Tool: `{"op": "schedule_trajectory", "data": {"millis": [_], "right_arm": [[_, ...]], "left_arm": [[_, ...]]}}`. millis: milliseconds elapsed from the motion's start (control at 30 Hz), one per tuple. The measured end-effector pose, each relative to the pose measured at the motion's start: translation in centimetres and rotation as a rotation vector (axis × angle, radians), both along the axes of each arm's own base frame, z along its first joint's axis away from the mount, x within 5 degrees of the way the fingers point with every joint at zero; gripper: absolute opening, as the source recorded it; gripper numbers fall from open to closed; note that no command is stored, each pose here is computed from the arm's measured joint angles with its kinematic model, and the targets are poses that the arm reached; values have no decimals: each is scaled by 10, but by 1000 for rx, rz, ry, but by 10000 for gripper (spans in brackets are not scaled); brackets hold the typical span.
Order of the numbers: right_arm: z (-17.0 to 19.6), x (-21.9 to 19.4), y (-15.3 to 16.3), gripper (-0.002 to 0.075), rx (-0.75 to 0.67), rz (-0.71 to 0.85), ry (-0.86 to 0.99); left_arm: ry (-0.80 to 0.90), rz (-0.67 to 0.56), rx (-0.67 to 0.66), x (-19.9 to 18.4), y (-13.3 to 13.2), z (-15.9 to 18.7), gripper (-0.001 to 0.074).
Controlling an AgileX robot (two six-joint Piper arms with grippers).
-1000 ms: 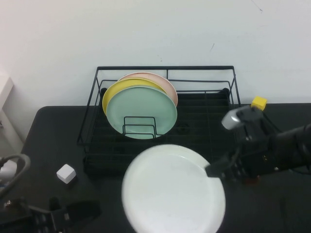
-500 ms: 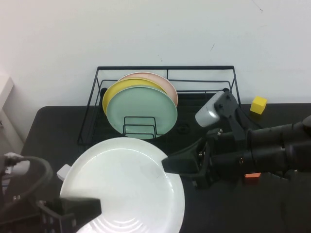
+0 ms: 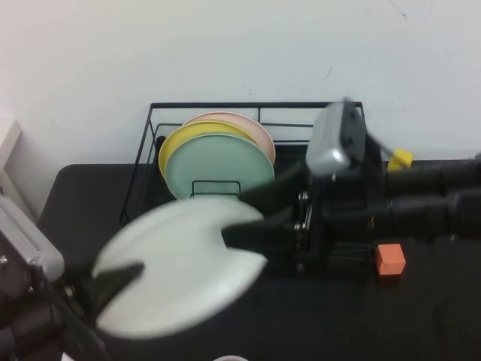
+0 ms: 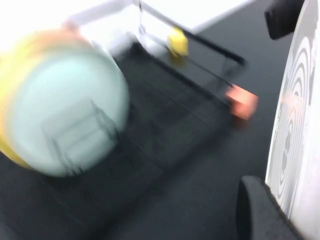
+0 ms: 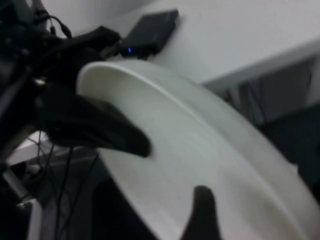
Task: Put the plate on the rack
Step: Hand over the plate, then place the plate on the rack
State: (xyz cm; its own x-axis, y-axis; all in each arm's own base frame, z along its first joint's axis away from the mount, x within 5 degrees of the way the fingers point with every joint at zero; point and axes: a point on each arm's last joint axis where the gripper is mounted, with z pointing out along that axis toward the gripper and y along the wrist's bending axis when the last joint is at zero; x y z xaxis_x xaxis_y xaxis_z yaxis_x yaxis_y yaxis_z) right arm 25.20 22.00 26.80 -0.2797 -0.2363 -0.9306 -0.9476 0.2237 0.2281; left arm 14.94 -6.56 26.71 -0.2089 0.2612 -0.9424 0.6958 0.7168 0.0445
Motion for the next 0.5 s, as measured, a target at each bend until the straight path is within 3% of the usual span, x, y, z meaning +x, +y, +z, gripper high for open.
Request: {"op": "schedule_trajectory", "data": {"millis": [100, 333, 400, 500], "right_arm": [[25, 4, -4, 570, 34, 10, -128], [86, 11, -46, 584, 78, -79, -353], [98, 8, -59, 533, 62, -99, -403], [106, -2, -72, 349, -7, -87, -456]], "left_arm": [[-173, 27, 91, 6, 4, 7, 111], [-453, -1, 351, 24, 8, 33, 111], [-493, 2, 382, 35, 8, 45, 111], [-503, 15, 411, 61, 7, 56, 111]]}}
